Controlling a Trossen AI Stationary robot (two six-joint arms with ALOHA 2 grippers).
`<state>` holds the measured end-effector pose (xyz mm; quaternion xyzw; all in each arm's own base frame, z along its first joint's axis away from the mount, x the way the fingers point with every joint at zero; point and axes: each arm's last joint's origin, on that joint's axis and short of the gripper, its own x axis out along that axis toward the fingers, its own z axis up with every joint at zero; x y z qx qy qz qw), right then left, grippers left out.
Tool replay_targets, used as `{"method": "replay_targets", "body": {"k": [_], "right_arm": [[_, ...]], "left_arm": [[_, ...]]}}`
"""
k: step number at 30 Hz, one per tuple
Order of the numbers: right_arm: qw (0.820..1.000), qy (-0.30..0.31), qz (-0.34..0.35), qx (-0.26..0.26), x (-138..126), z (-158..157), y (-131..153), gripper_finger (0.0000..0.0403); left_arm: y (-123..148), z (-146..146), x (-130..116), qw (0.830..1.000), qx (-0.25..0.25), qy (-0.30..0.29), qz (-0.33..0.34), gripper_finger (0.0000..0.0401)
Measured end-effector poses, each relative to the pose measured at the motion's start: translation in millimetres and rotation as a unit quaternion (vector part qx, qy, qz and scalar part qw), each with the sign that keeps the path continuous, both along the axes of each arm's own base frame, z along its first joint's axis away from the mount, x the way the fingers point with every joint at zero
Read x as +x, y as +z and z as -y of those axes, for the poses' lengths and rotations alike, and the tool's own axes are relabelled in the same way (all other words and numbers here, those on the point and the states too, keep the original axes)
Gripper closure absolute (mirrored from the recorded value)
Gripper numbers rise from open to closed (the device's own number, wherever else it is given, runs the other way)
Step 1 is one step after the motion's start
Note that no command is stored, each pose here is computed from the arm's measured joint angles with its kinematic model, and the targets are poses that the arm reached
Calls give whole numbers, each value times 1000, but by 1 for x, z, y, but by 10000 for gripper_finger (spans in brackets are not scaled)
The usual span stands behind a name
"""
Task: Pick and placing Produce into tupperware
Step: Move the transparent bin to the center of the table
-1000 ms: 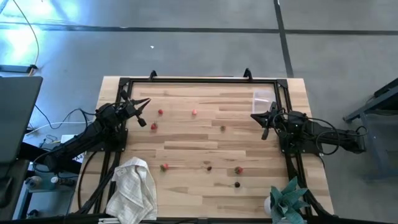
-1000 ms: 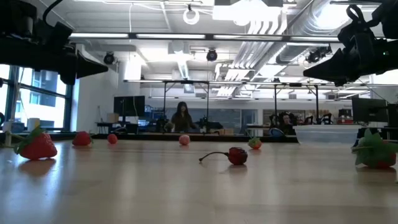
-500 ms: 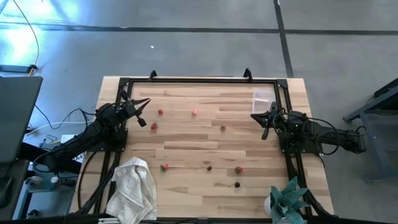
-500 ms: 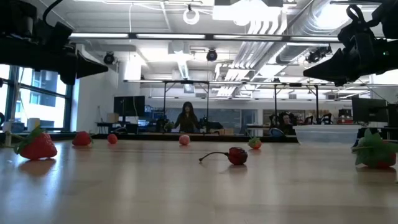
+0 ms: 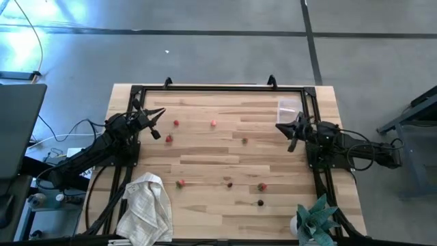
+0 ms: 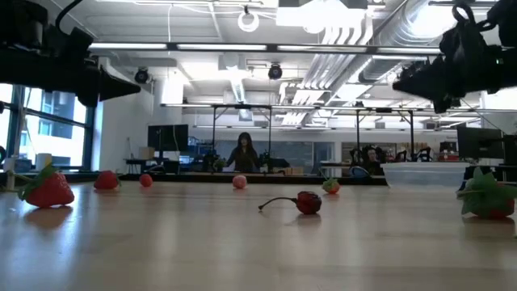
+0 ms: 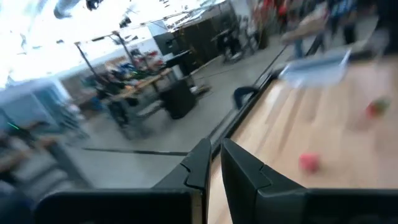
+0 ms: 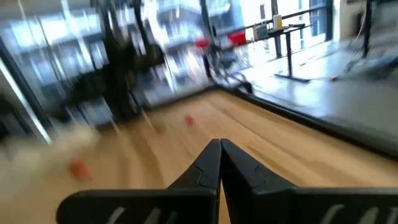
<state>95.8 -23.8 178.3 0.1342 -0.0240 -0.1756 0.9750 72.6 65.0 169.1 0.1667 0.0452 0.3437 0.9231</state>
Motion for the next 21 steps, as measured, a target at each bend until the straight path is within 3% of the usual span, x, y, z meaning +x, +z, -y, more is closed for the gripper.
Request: {"method": "replay_targets", "body": {"k": [2,5,7,13,17,21], "right_arm": [[995,4,73,67,0,0,9,403],[972,23,180,150,-3,-1,23,403],[956,37,232,175,-5,-1,31,403],[928,60,334,156,-14,-3,50,403],[916,66,371,141,-18,-3,57,403],[909,72,386,139,-20,-4,59,403]], "left_arm": [[6,1,0,997,-36,-16,69,373],[17,3,0,977,-93,-57,181,373],[24,5,-1,968,-87,-77,222,373],[42,10,-6,952,-17,-113,284,373],[46,11,-8,940,-29,-124,316,373],[47,9,-10,925,-58,-87,365,373]]}}
